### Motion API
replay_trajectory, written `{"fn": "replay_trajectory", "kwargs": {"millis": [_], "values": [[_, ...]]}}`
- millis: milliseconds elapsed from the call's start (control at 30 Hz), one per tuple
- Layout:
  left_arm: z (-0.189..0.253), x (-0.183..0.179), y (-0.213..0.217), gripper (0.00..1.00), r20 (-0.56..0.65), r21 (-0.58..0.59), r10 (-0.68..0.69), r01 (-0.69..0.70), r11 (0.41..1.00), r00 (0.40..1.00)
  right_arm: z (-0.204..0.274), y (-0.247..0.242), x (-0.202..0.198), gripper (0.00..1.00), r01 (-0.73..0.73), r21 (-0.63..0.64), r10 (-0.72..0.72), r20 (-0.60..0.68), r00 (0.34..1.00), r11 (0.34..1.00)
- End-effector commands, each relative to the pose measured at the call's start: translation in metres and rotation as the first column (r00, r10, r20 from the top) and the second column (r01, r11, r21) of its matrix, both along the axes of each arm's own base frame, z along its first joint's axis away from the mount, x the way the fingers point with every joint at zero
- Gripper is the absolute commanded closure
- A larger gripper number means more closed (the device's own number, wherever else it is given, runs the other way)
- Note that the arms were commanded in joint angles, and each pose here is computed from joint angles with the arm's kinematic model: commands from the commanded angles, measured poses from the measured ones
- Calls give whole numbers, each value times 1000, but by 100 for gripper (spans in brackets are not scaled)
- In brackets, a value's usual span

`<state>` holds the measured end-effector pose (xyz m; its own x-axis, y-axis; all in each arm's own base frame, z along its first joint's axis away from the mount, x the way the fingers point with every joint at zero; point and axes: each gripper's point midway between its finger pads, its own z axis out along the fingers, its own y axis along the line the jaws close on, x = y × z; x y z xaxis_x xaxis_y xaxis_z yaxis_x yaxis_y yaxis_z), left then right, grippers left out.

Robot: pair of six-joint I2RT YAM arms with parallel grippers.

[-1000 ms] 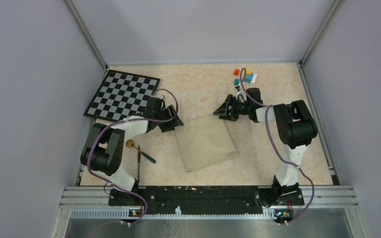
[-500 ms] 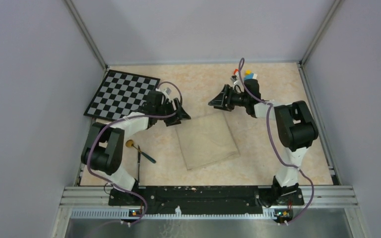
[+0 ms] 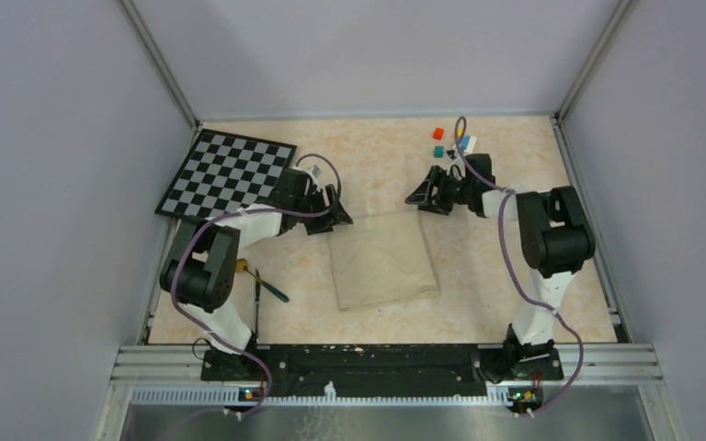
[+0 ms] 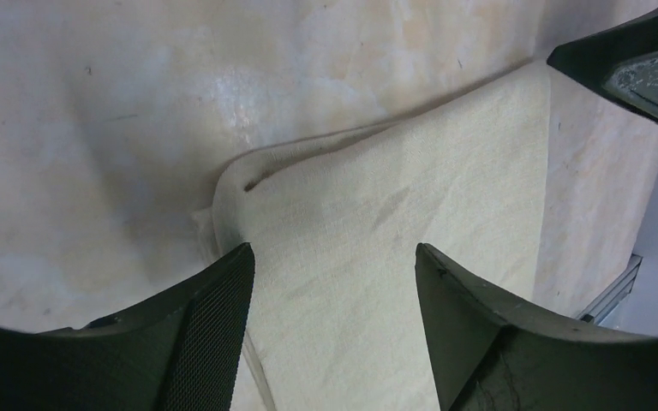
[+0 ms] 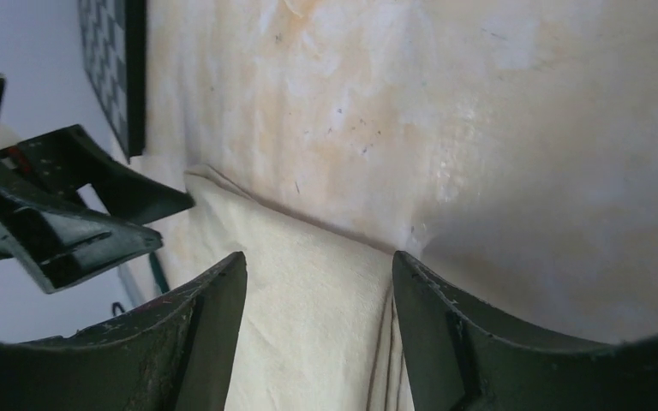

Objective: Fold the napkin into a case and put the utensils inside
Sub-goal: Smooth out the lower triangle-folded napkin at the center of the board, then move the lower triangle-folded napkin to the center of the board.

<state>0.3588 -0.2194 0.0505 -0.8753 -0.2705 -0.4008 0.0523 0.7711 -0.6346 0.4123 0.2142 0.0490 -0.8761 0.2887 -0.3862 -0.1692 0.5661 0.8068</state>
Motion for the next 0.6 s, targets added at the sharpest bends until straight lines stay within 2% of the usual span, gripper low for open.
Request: {"fn": "replay_trajectory", "kwargs": {"millis": [0, 67, 200, 300, 433, 500, 567], "values": [[38, -13, 6, 25, 67, 19, -30, 29, 999, 997, 45, -18, -10, 37, 28, -234, -1, 117, 993, 972], [50, -20, 4, 25, 82, -8, -38, 39, 999, 996, 54, -3, -33, 36, -17, -242, 44, 105, 994, 970], [59, -34, 3, 24, 78, -43, -36, 39, 998, 996, 47, 34, -93, 38, -143, -60, 144, 14, 990, 988], [69, -46, 2, 23, 86, -73, -46, 52, 996, 995, 26, 32, -128, 39, -149, 7, 149, -59, 987, 989], [91, -59, 6, 22, 125, -84, -55, 66, 994, 991, -26, -10, -155, 40, -84, -175, 46, -208, 977, 981], [101, -65, 7, 22, 143, -95, -58, 72, 993, 988, -36, -40, -155, 41, -6, -252, -50, -218, 975, 968], [110, -71, 8, 21, 157, -107, -60, 77, 991, 986, -33, -66, -148, 41, 53, -380, -126, -168, 978, 924]]}}
